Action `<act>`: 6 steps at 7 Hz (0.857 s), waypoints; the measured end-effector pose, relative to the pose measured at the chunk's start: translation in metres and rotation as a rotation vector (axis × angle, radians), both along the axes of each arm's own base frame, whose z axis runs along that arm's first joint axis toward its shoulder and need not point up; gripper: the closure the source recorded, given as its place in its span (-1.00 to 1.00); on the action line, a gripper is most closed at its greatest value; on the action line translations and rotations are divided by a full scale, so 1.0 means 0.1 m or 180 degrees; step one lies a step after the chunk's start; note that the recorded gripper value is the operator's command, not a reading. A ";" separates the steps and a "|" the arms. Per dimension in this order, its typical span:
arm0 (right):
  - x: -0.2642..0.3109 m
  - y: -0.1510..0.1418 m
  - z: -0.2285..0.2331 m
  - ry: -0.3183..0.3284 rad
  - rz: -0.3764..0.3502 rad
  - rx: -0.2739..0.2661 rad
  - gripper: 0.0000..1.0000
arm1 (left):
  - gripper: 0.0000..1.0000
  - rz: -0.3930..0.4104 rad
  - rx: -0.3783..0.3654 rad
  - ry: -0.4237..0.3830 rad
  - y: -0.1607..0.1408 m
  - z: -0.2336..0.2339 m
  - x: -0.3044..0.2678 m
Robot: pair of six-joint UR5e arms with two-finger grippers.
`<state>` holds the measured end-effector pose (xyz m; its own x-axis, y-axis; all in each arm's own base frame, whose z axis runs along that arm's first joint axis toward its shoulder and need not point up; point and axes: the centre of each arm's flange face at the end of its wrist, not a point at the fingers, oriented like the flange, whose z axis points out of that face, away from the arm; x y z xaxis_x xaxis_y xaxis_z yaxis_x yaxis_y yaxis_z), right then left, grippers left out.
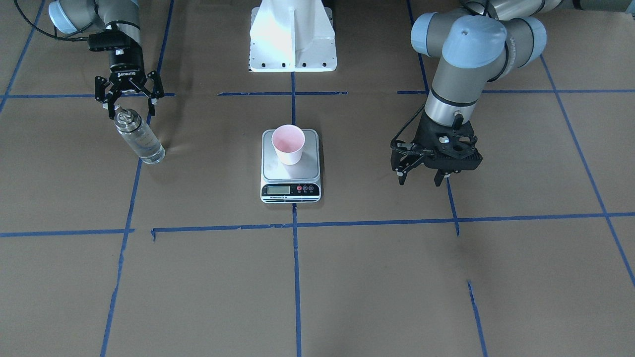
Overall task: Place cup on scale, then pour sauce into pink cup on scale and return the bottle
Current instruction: 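Close the right gripper around the glass sauce bottle, then lift the sauce bottle with the right gripper and carry it toward the scale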
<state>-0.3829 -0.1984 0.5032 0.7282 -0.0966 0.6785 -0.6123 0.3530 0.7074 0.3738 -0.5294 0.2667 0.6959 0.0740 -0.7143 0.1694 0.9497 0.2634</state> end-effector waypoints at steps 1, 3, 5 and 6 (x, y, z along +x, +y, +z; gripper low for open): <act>0.01 -0.04 0.02 0.0031 0.0029 0.0005 -0.98 | -0.61 -0.0002 -0.0001 0.0003 0.00 0.00 0.00; -0.06 -0.12 0.01 0.0056 0.0051 -0.0013 -0.98 | -0.61 -0.0009 -0.0004 0.0012 0.00 -0.02 0.00; -0.11 -0.18 -0.02 0.0052 0.0050 -0.0047 -0.98 | -0.63 -0.0011 -0.0004 0.0015 0.00 -0.02 0.00; -0.11 -0.22 -0.02 0.0052 0.0052 -0.0073 -0.98 | -0.63 -0.0012 -0.0001 0.0019 0.00 -0.03 0.00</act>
